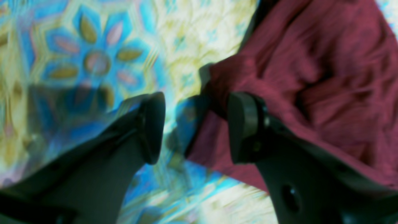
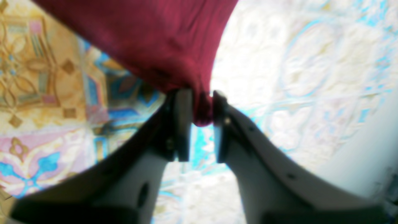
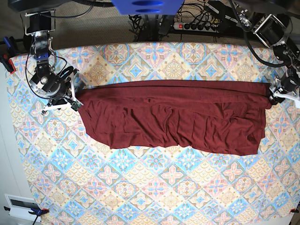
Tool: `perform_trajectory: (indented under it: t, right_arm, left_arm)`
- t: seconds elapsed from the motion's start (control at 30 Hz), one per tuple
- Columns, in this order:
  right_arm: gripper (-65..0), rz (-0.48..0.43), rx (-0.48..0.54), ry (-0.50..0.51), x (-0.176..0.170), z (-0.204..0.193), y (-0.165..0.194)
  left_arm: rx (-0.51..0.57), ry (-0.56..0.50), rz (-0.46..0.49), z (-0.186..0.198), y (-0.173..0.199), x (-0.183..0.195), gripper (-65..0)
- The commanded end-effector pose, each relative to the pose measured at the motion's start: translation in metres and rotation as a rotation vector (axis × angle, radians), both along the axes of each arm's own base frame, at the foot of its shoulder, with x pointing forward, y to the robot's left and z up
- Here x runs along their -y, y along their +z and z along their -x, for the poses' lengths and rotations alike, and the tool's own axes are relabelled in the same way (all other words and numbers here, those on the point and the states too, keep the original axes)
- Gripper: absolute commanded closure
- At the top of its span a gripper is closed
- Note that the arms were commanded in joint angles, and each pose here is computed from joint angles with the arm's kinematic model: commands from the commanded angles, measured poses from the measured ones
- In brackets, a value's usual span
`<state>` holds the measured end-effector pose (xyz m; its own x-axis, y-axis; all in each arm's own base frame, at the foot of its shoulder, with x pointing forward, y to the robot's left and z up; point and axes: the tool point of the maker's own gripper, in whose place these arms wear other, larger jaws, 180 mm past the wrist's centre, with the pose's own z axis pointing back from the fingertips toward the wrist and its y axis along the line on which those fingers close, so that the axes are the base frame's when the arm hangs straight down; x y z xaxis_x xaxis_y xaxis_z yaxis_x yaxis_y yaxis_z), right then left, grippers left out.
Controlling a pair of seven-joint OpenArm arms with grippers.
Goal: Layout the t-shirt on the table in an organized manner, then fold the t-shirt properly
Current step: 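Pull the held shirt corners apart with both grippers to straighten it, then release the shirt ends and regrasp the hem edges with both grippers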
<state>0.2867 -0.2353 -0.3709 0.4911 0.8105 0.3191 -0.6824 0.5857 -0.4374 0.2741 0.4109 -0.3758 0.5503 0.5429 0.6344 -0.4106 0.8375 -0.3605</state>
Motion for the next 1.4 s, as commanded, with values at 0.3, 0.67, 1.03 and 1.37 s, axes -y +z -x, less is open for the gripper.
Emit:
perform_trajectory:
  t: [0.3, 0.67, 1.03, 1.37]
  right_arm:
    - [-17.2, -0.025, 0.160, -0.088, 0.019, -0.022, 0.046]
    - [-17.2, -0.105, 0.269, -0.102, -0.010, -0.066, 0.077]
    - [-17.1, -0.140, 0.301, -0.114, -0.021, -0.078, 0.088]
    - [-17.1, -0.139, 0.299, -0.116, -0.020, -0.078, 0.087]
  left_arm:
    - [0.170, 0.026, -0.030, -0.050, 0.052, -0.009, -31.9]
    - [0.231, -0.062, -0.104, -0.141, 0.079, 0.030, -31.9]
    - [0.277, 0.088, -0.010, -0.195, 0.053, 0.034, -31.9]
    - [0.288, 0.242, -0.070, -0.215, 0.042, 0.024, -32.2]
